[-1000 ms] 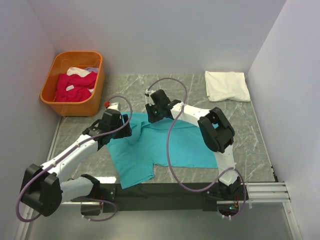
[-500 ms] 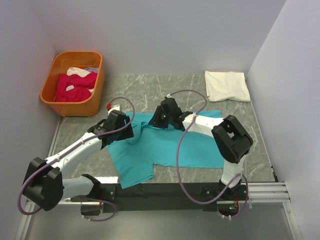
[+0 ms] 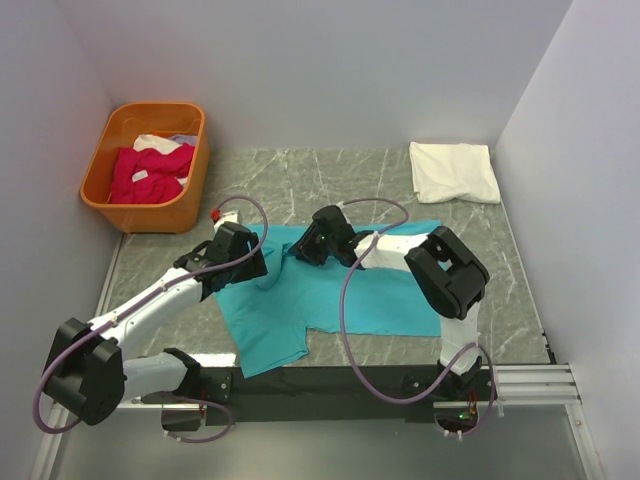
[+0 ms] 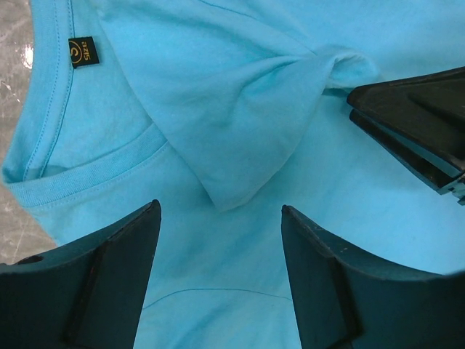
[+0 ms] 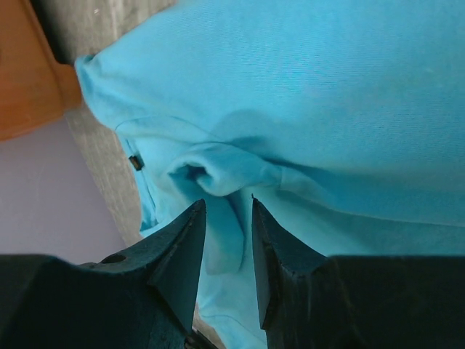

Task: Fold and stack the t-shirts
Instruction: Fold the tshirt

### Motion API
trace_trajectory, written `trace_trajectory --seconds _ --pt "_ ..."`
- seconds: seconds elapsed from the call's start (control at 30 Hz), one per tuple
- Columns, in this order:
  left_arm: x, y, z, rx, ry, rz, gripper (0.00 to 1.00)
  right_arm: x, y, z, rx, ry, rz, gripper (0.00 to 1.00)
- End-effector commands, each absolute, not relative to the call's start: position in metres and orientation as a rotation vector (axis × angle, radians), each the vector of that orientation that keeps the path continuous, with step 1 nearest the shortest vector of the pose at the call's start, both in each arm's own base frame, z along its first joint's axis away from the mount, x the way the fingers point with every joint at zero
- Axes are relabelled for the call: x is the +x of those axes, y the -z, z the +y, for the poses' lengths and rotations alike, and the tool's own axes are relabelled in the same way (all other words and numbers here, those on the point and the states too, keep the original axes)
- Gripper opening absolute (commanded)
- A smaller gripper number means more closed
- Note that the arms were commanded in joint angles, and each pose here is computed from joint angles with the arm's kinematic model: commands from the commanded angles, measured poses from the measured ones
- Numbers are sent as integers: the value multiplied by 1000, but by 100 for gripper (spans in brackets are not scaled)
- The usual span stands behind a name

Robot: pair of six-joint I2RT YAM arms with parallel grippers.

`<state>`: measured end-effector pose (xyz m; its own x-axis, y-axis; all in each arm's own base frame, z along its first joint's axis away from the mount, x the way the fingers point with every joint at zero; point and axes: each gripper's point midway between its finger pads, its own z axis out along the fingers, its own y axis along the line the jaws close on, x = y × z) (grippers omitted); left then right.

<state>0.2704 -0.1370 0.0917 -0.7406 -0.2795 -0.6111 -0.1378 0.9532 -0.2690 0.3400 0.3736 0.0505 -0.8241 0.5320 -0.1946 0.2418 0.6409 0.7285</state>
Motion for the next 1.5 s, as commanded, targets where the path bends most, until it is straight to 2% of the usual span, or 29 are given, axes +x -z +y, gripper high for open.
trace_trajectory --seconds 0.0,0.9,1.13,1.27,1.4,1.47 --pt "275 -101 -139 -309 301 2362 73 349 -52 382 716 -1034 2426 39" --pt "266 -88 -140 -315 318 2399 73 365 -72 401 821 -1087 2342 41" --pt "264 -84 -143 -307 328 2420 73 365 -59 402 852 -1067 2364 41" --pt "264 -82 -146 -303 339 2432 72 365 -55 401 853 -1054 2372 38" --pt "263 -78 -150 -300 355 2457 71 361 -52 399 845 -1043 2390 26" --pt "262 -76 -152 -301 359 2467 72 360 -51 398 846 -1040 2393 24"
